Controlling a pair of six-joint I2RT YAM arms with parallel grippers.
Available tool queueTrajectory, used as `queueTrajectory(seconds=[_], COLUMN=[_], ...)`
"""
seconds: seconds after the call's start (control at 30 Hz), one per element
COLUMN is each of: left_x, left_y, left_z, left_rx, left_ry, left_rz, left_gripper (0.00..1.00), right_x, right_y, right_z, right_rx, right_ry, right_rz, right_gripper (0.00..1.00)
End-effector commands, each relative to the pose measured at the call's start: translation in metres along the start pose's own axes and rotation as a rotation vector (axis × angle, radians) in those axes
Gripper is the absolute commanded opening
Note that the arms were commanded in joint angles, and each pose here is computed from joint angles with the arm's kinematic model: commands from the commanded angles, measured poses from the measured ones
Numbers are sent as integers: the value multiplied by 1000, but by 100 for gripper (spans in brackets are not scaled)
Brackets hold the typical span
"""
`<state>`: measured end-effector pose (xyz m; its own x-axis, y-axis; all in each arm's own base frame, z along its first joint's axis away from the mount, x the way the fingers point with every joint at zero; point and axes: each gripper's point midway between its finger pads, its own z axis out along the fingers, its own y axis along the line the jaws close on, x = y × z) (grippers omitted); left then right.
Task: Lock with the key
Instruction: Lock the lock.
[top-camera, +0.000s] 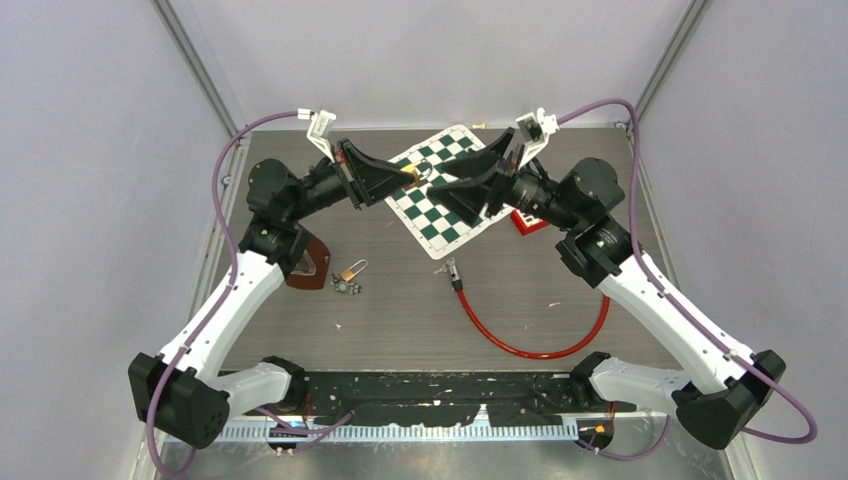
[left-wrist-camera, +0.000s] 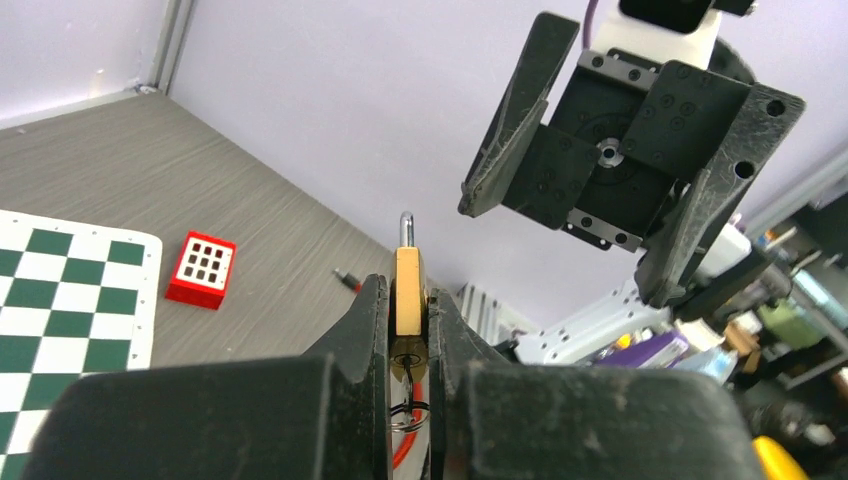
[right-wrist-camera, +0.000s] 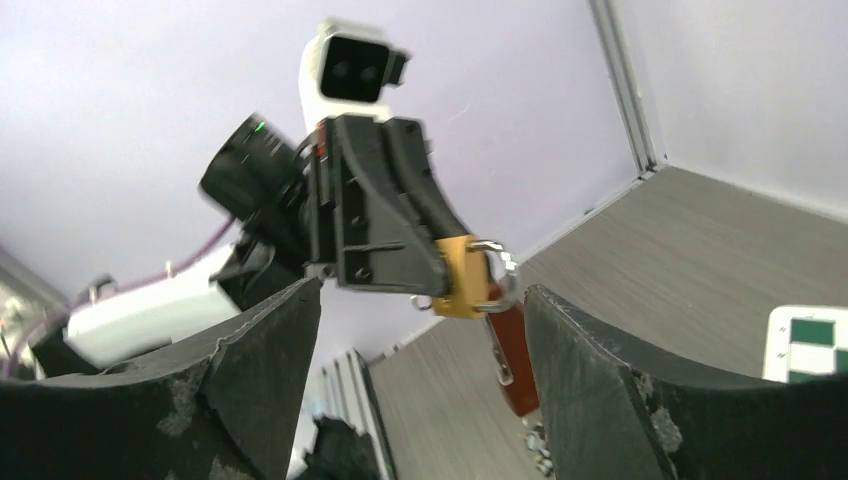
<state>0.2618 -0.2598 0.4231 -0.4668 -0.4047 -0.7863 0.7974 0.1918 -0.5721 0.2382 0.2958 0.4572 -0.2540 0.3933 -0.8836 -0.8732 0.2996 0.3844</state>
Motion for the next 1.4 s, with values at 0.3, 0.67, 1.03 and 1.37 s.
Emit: queueTrajectory(seconds=[0.3, 0.67, 1.03, 1.37], left_x=[-37, -33, -26, -11], left_y=[-11, -9, -10, -5], left_z=[8, 8, 9, 2], left_rx=[30, 30, 38, 3], left_ry=[-167, -156, -119, -61], left_rz=[-251, -264, -270, -201], left_gripper=[0, 0, 4, 53], right_x=[-10, -12, -15, -35], right_y=[-46, -41, -35, -39], right_z=[36, 39, 45, 29], right_rx=[137, 82, 31, 74], right_ry=[-91, -93, -88, -154], right_rz=[333, 363, 362, 277], right_gripper=[64, 32, 17, 5])
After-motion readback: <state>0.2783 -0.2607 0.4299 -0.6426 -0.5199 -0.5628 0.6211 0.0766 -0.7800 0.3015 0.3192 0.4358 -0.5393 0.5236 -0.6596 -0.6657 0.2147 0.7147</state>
